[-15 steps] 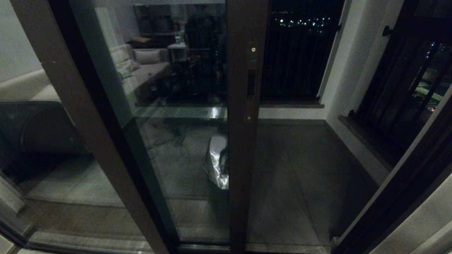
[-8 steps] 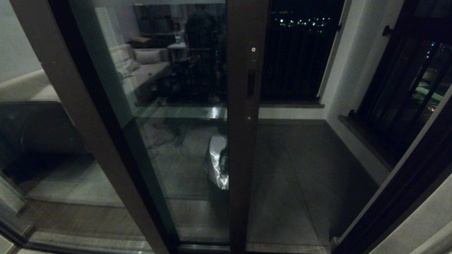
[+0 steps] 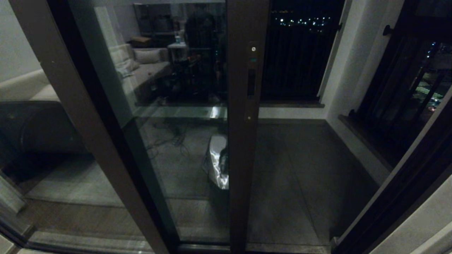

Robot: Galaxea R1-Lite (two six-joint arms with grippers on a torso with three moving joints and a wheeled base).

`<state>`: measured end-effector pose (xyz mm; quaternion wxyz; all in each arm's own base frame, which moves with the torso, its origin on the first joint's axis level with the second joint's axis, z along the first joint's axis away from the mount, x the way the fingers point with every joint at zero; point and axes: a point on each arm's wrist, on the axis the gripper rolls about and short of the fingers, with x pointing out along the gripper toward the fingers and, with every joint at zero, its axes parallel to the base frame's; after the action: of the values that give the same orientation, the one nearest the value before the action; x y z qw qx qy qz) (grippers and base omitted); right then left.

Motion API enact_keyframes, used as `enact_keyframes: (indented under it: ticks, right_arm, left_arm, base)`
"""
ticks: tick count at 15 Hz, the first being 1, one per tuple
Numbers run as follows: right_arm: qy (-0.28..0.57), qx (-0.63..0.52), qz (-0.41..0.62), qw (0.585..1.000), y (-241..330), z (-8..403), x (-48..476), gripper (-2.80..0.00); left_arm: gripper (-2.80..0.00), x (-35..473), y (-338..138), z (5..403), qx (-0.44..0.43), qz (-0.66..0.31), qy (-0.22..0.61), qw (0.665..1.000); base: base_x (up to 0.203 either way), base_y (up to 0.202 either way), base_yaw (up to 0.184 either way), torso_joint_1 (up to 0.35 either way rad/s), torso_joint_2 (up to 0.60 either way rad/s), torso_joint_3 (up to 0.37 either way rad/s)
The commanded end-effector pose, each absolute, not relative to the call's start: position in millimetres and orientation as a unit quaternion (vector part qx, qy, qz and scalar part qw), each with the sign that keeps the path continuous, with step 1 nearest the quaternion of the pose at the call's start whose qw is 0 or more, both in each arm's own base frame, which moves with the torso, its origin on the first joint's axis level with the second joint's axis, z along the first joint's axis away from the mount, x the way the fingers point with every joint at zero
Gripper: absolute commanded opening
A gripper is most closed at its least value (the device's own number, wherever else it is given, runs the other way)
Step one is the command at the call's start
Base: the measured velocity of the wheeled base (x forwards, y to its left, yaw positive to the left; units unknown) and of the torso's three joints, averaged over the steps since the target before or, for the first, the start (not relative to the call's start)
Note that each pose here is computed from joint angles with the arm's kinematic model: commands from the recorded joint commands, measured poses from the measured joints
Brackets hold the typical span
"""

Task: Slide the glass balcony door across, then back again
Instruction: Close the slid door

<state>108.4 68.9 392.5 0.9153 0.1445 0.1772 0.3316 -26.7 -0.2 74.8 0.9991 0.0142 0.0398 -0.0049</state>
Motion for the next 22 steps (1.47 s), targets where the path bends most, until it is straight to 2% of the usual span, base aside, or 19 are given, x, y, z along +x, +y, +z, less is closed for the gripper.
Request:
enact_keyframes:
  ticks: [1, 4, 13, 22]
  right_arm:
    - [0.237, 0.112, 0.311, 0.914, 122.9, 372.6, 133.8, -2.80]
    - [0.230, 0.039, 0.211, 0.949, 177.2, 352.5, 136.3, -2.80]
    - [0.200, -0.030, 0.083, 0.976, 221.0, 357.8, 184.0, -2.80]
    - [0.172, -0.070, 0.099, 0.978, 245.1, 350.9, 198.0, -2.80]
  left_arm:
    - [-2.80, -26.8, -0.2, 74.8, 0.014, -0.005, 0.040, 0.999]
    - [-2.80, -26.8, -0.2, 74.8, 0.014, -0.004, 0.040, 0.999]
    - [-2.80, -26.7, -0.2, 74.5, 0.014, -0.005, 0.040, 0.999]
    - [-2.80, -26.7, -0.2, 74.5, 0.014, -0.005, 0.040, 0.999]
  base:
    - [0.000, 0.000, 0.000, 0.000, 0.00, 0.000]
    - [0.000, 0.000, 0.000, 0.000, 0.00, 0.000]
    - [0.000, 0.000, 0.000, 0.000, 0.00, 0.000]
    - [0.000, 0.000, 0.000, 0.000, 0.00, 0.000]
